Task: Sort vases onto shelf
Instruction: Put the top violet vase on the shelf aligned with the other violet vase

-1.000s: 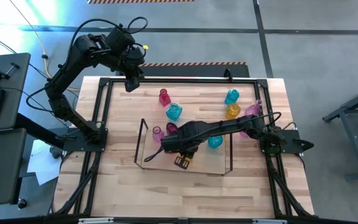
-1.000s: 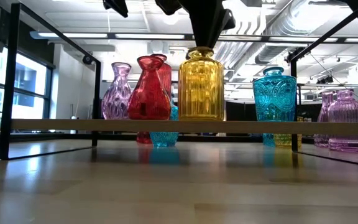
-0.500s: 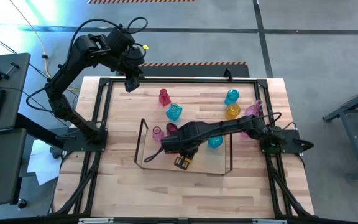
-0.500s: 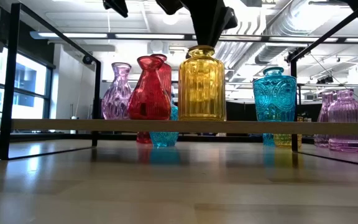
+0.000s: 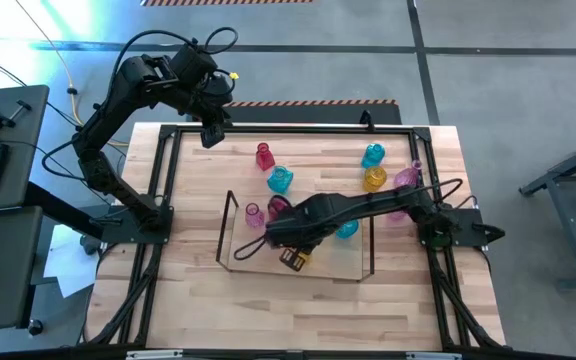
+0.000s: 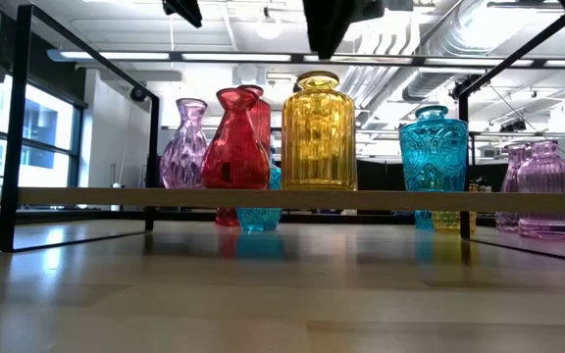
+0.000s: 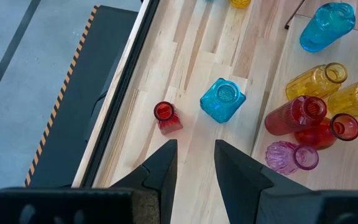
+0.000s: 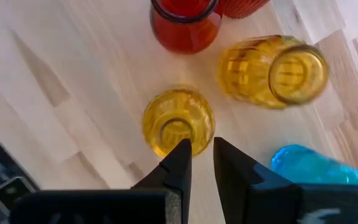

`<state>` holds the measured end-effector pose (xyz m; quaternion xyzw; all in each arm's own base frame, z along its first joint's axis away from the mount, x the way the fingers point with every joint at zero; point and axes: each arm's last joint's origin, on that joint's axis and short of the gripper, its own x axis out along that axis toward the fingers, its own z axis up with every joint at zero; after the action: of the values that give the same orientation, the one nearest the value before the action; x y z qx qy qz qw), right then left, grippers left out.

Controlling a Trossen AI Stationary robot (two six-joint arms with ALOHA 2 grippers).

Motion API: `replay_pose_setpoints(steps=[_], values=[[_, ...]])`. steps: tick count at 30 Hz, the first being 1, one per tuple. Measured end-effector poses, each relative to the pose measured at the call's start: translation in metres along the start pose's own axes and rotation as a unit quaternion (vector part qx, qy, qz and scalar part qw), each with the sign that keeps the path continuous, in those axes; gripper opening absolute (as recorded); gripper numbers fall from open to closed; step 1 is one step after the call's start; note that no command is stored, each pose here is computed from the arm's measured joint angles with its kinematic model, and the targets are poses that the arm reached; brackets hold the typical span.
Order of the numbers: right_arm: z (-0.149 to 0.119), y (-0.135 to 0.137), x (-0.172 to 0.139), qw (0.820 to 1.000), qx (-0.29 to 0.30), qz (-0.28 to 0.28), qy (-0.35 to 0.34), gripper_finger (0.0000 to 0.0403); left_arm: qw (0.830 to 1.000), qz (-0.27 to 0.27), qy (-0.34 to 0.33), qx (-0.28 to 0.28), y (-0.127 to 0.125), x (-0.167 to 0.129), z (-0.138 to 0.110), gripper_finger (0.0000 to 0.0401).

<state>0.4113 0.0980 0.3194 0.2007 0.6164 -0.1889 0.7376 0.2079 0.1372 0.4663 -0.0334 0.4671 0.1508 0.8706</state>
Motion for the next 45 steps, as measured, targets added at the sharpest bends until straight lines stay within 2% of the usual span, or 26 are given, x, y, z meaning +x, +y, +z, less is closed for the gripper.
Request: replay_pose_setpoints(steps=[7,10,15,18,23,30,34,39,45], values=[[-0.026,-0.004,-0.053,0.992,0.087,0.004,-0.097,0.0030,1.000,0.000,0.000,0.000,0.000,0.000,0.000,0.0099],[-0.036,-0.009,-0.073,0.982,0.107,-0.005,-0.156,0.0007,1.000,0.000,0.000,0.000,0.000,0.000,0.000,0.0099],[-0.041,-0.031,-0.106,0.961,0.129,-0.022,-0.245,0.0002,1.000,-0.016,-0.004,-0.004,-0.001,0.000,0.000,0.0099],[-0.040,-0.049,-0.123,0.954,0.120,-0.033,-0.274,0.0002,0.999,-0.038,-0.010,0.005,-0.005,0.000,0.001,0.0099],[-0.032,-0.089,-0.147,0.951,0.085,-0.054,-0.294,0.0000,0.999,-0.045,-0.011,0.012,-0.010,0.001,0.003,0.0099],[-0.016,-0.153,-0.169,0.958,0.018,-0.068,-0.277,0.0000,0.998,-0.051,-0.016,-0.015,-0.013,0.011,0.011,0.0099],[-0.009,-0.187,-0.176,0.960,-0.024,-0.080,-0.266,0.0000,0.998,-0.056,-0.006,-0.041,-0.012,0.035,0.024,0.0099],[0.002,-0.226,-0.178,0.963,-0.072,-0.081,-0.246,0.0000,0.995,-0.061,0.040,-0.062,-0.005,0.083,0.038,0.0099],[0.008,-0.263,-0.180,0.963,-0.110,-0.075,-0.235,0.0000,0.989,-0.061,0.114,-0.078,0.019,0.127,0.034,0.0099]])
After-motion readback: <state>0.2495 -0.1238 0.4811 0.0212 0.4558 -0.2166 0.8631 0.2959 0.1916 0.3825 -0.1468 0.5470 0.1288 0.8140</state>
